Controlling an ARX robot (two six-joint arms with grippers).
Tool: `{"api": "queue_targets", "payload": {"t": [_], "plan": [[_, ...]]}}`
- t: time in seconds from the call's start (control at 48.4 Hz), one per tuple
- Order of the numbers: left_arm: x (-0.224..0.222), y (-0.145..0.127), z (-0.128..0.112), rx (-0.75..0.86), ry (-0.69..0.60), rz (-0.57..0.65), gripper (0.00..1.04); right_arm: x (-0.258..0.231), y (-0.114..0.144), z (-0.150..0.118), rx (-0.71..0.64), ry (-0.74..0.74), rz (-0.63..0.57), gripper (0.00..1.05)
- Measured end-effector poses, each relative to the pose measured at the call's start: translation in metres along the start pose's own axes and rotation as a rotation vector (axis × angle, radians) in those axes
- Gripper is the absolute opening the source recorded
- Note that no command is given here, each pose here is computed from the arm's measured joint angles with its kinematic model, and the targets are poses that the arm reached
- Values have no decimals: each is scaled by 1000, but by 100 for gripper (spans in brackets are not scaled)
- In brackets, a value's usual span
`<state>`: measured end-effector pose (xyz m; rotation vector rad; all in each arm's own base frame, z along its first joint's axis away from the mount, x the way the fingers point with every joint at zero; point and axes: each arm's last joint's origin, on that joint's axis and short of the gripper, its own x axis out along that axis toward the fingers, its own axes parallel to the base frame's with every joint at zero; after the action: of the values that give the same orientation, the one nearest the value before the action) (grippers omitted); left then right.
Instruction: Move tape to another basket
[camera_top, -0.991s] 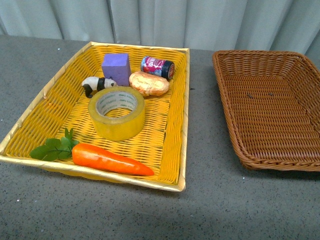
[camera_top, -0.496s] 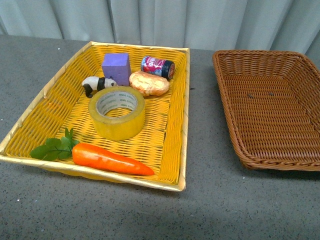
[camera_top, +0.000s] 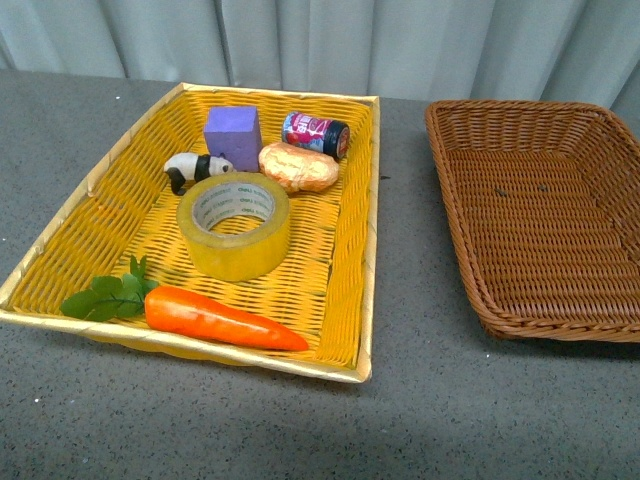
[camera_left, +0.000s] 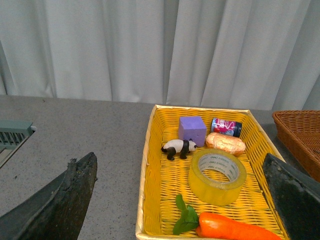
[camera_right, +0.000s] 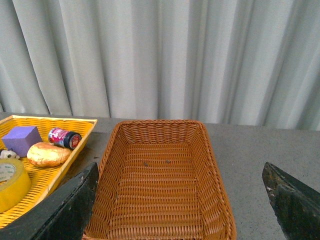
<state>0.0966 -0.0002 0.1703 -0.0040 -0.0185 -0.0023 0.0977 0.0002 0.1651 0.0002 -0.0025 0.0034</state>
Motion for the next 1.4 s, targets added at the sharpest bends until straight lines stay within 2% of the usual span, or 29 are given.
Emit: {"api": "queue_targets", "payload": {"t": [1.405], "plan": [[0,0,0,0,0,0,98,0,0,0,0,0,0,96]]}}
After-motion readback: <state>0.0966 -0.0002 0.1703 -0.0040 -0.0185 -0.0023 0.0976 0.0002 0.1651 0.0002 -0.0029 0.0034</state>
